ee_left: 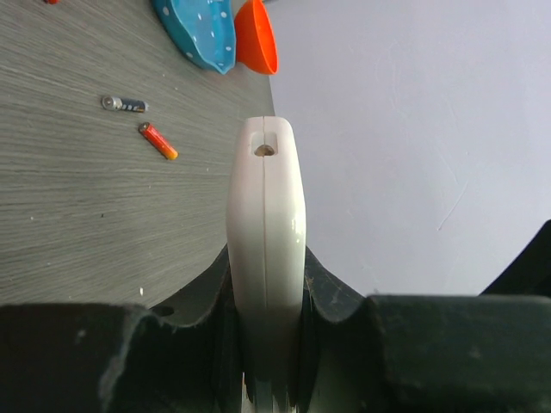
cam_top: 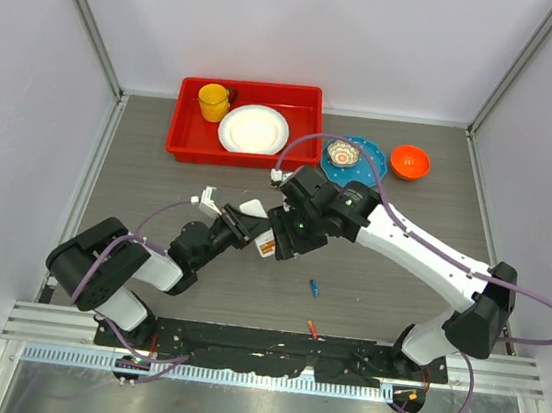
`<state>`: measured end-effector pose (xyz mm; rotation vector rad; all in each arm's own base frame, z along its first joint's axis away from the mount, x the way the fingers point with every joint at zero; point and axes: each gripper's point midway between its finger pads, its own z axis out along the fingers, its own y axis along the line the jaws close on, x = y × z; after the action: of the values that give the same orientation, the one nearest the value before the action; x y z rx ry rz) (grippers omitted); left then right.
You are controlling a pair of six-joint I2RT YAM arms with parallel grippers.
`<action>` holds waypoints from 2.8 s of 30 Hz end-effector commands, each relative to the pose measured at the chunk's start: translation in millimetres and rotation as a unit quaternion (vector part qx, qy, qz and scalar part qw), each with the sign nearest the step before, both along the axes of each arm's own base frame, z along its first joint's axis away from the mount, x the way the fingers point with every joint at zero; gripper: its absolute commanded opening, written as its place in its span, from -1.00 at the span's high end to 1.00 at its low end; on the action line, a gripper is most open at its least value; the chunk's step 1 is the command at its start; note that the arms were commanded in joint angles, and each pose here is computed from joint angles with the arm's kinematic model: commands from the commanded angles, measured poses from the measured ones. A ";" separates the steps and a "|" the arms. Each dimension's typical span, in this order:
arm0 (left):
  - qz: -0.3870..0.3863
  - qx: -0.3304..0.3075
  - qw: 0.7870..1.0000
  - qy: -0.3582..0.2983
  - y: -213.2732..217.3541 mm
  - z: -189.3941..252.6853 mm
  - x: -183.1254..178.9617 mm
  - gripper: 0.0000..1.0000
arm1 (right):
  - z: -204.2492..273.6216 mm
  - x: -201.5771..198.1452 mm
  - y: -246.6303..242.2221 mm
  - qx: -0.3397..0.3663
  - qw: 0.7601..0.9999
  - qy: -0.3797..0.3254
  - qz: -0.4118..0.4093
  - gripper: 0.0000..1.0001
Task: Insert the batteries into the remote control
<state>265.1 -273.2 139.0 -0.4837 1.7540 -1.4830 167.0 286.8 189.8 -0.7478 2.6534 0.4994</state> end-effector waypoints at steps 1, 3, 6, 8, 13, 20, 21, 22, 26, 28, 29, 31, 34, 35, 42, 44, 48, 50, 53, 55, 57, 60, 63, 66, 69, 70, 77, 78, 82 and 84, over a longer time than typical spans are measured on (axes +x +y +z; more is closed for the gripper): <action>0.029 -0.089 0.989 -0.111 9.6 72.5 2.4 0.99 | 12.9 -3.7 10.6 -0.005 1.000 0.000 0.018 0.98; 0.034 -0.089 0.989 -0.110 11.4 71.8 2.3 0.99 | 9.4 -3.6 16.4 -0.014 0.999 0.002 0.030 0.99; 0.039 -0.087 0.990 -0.108 13.4 69.5 1.5 0.99 | 2.8 -4.7 21.6 -0.025 0.999 0.010 0.039 0.99; 0.039 -0.086 0.990 -0.107 13.1 68.3 0.6 0.99 | 2.3 -5.1 25.9 -0.025 0.999 0.008 0.044 0.99; 0.040 -0.083 0.989 -0.112 14.5 69.4 -1.3 0.99 | -4.7 1.4 32.0 -0.036 0.998 0.002 0.044 0.99; 0.037 -0.082 0.990 -0.112 13.5 69.0 -4.9 1.00 | -11.8 10.3 35.1 -0.056 0.997 -0.008 0.053 0.99; 0.036 -0.082 0.990 -0.112 13.3 69.0 -6.3 0.99 | -12.0 11.5 35.8 -0.057 0.997 -0.010 0.053 0.99; 0.035 -0.084 0.989 -0.115 13.5 71.0 -7.0 1.00 | -15.6 11.9 36.2 -0.061 0.997 -0.008 0.055 0.98; 0.030 -0.087 0.989 -0.118 12.1 73.6 -10.1 1.00 | -20.4 13.8 38.6 -0.067 0.996 -0.006 0.059 0.99; 0.028 -0.087 0.989 -0.118 11.7 74.0 -11.3 0.99 | -21.0 15.2 39.7 -0.067 0.996 -0.006 0.059 0.99; 0.028 -0.087 0.989 -0.118 11.7 74.0 -11.3 1.00 | -21.1 15.2 41.0 -0.066 0.996 -0.007 0.059 0.99; 0.028 -0.087 0.989 -0.118 11.5 74.0 -11.5 1.00 | -20.9 16.6 42.0 -0.064 0.996 -0.008 0.059 0.99; 0.025 -0.086 0.989 -0.118 10.6 73.4 -12.9 1.00 | -21.6 22.4 40.5 -0.072 0.996 -0.021 0.053 0.99; 0.024 -0.086 0.989 -0.119 10.2 73.3 -13.3 0.99 | -21.6 23.3 40.9 -0.072 0.996 -0.023 0.052 0.98; 0.021 -0.085 0.989 -0.122 9.4 74.1 -15.1 1.00 | -18.9 28.9 41.8 -0.073 0.995 -0.032 0.052 0.99; 0.021 -0.085 0.989 -0.123 9.6 75.1 -15.3 1.00 | -20.3 29.4 41.3 -0.074 0.995 -0.031 0.052 0.99; 0.021 -0.086 0.988 -0.124 9.1 76.2 -15.7 0.99 | -21.3 27.9 41.9 -0.073 0.995 -0.027 0.054 0.99; 0.021 -0.087 0.988 -0.125 9.2 76.7 -15.8 1.00 | -21.3 27.2 42.4 -0.072 0.996 -0.025 0.055 0.99; 0.020 -0.086 0.988 -0.124 8.9 75.6 -15.8 1.00 | -22.0 27.2 42.0 -0.072 0.996 -0.025 0.054 0.99; 0.019 -0.086 0.988 -0.124 8.3 76.3 -15.5 0.99 | -23.2 27.1 41.9 -0.073 0.996 -0.025 0.054 0.99; 0.020 -0.086 0.988 -0.124 8.4 76.3 -15.3 0.99 | -23.2 27.6 42.5 -0.071 0.996 -0.024 0.054 0.99; 0.021 -0.085 0.988 -0.125 9.2 76.2 -14.9 1.00 | -23.5 25.7 43.7 -0.069 0.996 -0.021 0.056 0.99; 0.024 -0.086 0.988 -0.124 9.6 76.2 -14.5 0.99 | -22.3 24.5 44.3 -0.065 0.996 -0.019 0.055 0.99; 0.025 -0.085 0.988 -0.123 9.3 75.2 -13.7 1.00 | -20.9 24.1 44.0 -0.063 0.996 -0.019 0.052 0.99; 0.025 -0.085 0.988 -0.124 9.3 75.8 -13.3 1.00 | -19.6 24.4 44.5 -0.060 0.997 -0.020 0.052 0.98; 0.025 -0.086 0.988 -0.124 9.4 76.3 -13.5 1.00 | -19.6 23.9 43.9 -0.061 0.997 -0.020 0.051 0.98; 0.029 -0.085 0.988 -0.123 10.6 75.2 -12.7 0.99 | -21.7 23.3 41.9 -0.063 0.997 -0.018 0.050 0.98; 0.029 -0.085 0.988 -0.123 10.3 75.2 -12.4 1.00 | -21.0 22.7 42.2 -0.062 0.997 -0.018 0.050 0.99; 0.031 -0.085 0.988 -0.123 10.4 75.3 -11.7 1.00 | -19.6 22.8 42.4 -0.059 0.997 -0.020 0.049 0.99; 0.032 -0.084 0.988 -0.123 10.6 75.3 -11.5 0.99 | -20.0 22.3 41.4 -0.060 0.997 -0.020 0.050 0.99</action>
<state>255.4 -268.0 139.9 -0.4869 1.7265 -1.4453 188.0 324.0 156.0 -0.9377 2.6776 0.2932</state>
